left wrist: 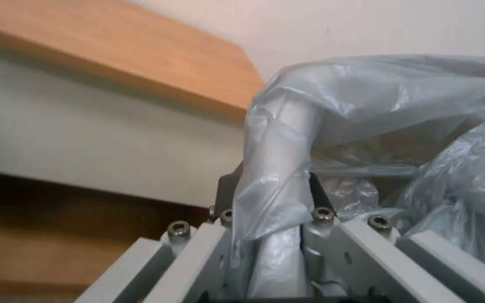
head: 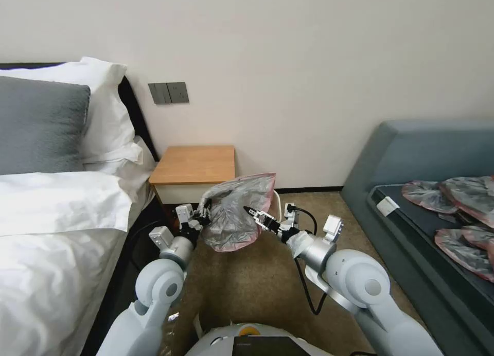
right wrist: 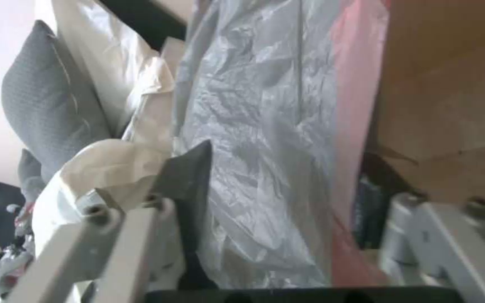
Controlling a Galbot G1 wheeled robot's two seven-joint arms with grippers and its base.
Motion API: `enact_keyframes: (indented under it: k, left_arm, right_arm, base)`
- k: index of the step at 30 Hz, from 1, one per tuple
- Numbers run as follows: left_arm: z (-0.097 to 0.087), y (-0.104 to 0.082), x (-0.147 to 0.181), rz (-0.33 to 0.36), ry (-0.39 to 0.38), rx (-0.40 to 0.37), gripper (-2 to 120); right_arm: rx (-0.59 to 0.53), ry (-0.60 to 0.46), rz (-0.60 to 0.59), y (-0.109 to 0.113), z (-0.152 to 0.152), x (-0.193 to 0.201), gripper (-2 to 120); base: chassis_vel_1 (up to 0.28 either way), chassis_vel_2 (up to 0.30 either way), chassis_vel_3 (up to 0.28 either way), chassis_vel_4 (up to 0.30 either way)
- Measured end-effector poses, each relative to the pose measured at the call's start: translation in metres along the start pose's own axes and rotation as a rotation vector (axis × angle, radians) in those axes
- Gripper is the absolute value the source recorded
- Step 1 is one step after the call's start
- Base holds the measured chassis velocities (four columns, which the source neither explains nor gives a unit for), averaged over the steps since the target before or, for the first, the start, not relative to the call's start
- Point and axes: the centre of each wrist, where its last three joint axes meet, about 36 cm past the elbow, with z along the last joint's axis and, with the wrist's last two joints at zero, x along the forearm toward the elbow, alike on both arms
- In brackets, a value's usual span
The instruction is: Pick up the garbage bag from the table and place it over the trash can.
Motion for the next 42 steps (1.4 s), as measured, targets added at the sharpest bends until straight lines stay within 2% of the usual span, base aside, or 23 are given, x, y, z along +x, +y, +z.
enact_keyframes:
  k: [4,5,8,9,13,24,30,42]
  left_arm:
    - [-0.001,-0.001,0.0,-0.004,0.025,0.038,5]
    - [-0.001,-0.001,0.0,-0.004,0.025,0.038,5]
    - [-0.001,-0.001,0.0,-0.005,0.037,0.054,4]
    - [-0.001,-0.001,0.0,-0.005,0.037,0.054,4]
    - [-0.001,-0.001,0.0,-0.004,0.045,0.065,4]
    - [0.003,0.004,-0.004,-0.028,0.063,0.08,4]
    - [0.006,0.013,-0.009,-0.059,0.071,0.092,4]
    - [0.001,0.025,-0.01,-0.097,0.056,0.1,4]
  right_arm:
    - [0.012,-0.002,-0.003,-0.001,0.002,0.0,30]
    - [0.012,-0.002,-0.003,-0.001,0.002,0.0,30]
    - [0.022,-0.004,-0.003,-0.002,0.003,0.001,17]
    - [0.022,-0.004,-0.003,-0.002,0.003,0.001,17]
    - [0.031,-0.005,-0.007,-0.002,0.005,0.001,0]
    - [0.06,-0.035,0.005,-0.003,0.002,0.009,0]
    - [0.092,-0.071,0.034,-0.005,-0.003,0.019,0]
    - [0.108,-0.109,0.058,-0.007,-0.002,0.025,0]
  base:
    - [0.0,0.0,0.0,0.0]
    - [0.0,0.0,0.0,0.0]
    - [0.0,0.0,0.0,0.0]
    - [0.0,0.0,0.0,0.0]
    - [0.0,0.0,0.0,0.0]
    - [0.0,0.0,0.0,0.0]
    - [0.0,0.0,0.0,0.0]
    - [0.0,0.0,0.0,0.0]
